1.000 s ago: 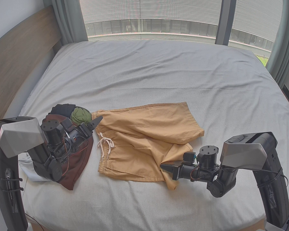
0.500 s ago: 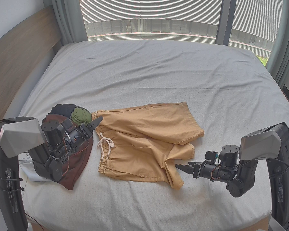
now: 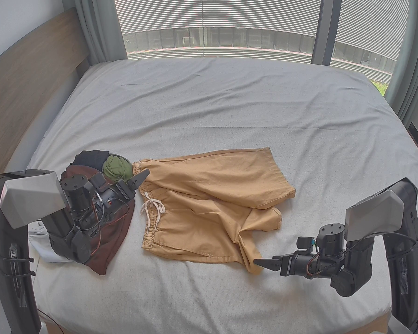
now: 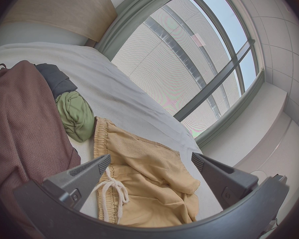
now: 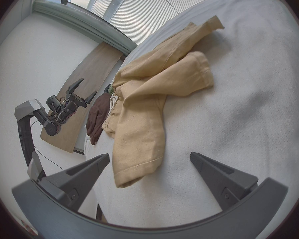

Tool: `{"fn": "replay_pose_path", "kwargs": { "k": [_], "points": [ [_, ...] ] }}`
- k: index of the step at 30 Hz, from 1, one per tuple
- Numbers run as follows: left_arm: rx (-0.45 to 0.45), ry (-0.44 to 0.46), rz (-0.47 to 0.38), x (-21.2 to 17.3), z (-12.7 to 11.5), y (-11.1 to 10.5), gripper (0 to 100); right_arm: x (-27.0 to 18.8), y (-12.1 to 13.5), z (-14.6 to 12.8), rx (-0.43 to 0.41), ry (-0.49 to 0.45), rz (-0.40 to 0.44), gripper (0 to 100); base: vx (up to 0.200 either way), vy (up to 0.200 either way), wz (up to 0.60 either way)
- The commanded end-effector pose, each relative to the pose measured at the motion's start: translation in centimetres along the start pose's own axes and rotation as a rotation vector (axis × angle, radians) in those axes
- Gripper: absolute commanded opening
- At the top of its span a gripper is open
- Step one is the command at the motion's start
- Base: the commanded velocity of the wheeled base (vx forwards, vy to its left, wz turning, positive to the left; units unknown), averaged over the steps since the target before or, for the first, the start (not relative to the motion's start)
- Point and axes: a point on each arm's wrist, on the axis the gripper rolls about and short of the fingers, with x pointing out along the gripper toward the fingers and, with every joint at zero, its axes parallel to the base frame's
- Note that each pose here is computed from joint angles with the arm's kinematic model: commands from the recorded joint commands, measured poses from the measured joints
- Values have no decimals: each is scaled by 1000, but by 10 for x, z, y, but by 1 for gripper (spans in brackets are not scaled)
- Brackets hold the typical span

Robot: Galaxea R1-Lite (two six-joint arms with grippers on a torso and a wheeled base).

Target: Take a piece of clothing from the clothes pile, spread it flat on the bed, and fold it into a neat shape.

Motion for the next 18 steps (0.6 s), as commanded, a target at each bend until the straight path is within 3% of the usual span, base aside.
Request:
{"fn": "replay_pose_path", "kwargs": {
  "k": [1, 12, 18],
  "points": [
    [-1, 2, 2, 0, -1, 1, 100, 7, 9, -5, 16, 25, 30, 100, 0, 0, 0],
    [0, -3, 2, 0, 1, 1, 100, 25, 37, -1, -2, 21, 126, 100, 0, 0, 0],
    [0, -6, 2, 0, 1, 2, 100, 22, 71, 8, -21, 12, 217, 100, 0, 0, 0]
  ]
}}
